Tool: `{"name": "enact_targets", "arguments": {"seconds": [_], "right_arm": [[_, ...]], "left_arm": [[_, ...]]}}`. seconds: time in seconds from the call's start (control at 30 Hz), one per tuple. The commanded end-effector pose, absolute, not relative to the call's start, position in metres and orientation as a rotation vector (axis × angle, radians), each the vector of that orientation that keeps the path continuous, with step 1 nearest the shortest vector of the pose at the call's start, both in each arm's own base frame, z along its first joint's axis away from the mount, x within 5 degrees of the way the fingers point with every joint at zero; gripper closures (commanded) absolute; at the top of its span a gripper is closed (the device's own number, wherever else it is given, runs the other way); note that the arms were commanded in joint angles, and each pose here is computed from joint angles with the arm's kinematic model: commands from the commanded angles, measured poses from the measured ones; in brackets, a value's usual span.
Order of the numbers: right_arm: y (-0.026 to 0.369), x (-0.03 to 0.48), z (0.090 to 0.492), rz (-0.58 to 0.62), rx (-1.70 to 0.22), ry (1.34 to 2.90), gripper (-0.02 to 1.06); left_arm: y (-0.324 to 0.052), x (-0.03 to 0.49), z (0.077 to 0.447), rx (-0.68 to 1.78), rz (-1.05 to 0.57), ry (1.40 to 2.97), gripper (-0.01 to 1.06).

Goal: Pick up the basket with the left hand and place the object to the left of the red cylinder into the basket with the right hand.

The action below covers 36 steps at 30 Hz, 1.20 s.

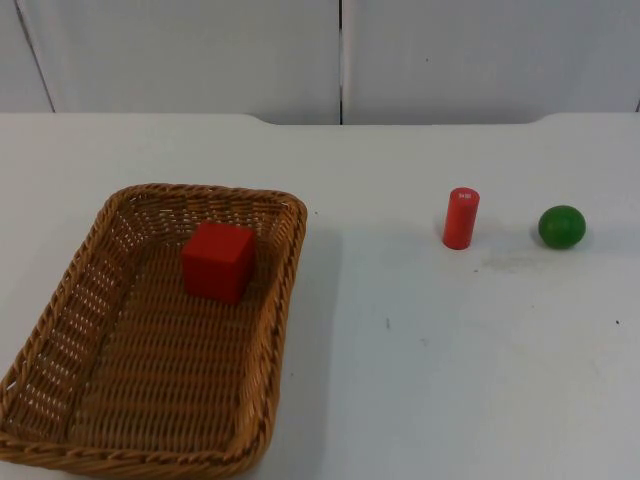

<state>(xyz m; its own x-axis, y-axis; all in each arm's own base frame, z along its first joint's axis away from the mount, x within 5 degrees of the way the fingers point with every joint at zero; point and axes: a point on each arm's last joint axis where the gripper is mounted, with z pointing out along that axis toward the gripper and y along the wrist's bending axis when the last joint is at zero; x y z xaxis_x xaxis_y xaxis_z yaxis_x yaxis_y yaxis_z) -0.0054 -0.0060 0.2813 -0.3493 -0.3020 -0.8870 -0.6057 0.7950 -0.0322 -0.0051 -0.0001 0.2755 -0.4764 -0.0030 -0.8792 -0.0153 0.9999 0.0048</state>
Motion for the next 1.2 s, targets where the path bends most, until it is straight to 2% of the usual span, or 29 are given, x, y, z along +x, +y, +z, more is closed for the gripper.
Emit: {"name": "enact_targets", "arguments": {"seconds": [0.0, 0.7, 1.17], "right_arm": [[-0.0056, -0.005, 0.2805, 0.372, -0.673, 1.951, -0.01], [-0.0056, -0.005, 0.2805, 0.371, -0.67, 1.952, -0.01], [-0.0037, -0.0065, 0.2805, 0.182, -0.36, 2.016, -0.01]], "left_arm": [[-0.001, -0.0049, 0.2747, -0.019, 0.005, 2.064, 0.0], [-0.0008, -0.0049, 0.2747, -0.019, 0.007, 2.064, 0.0], [-0.0008, -0.0049, 0.2747, -0.019, 0.007, 2.064, 0.0]]}}
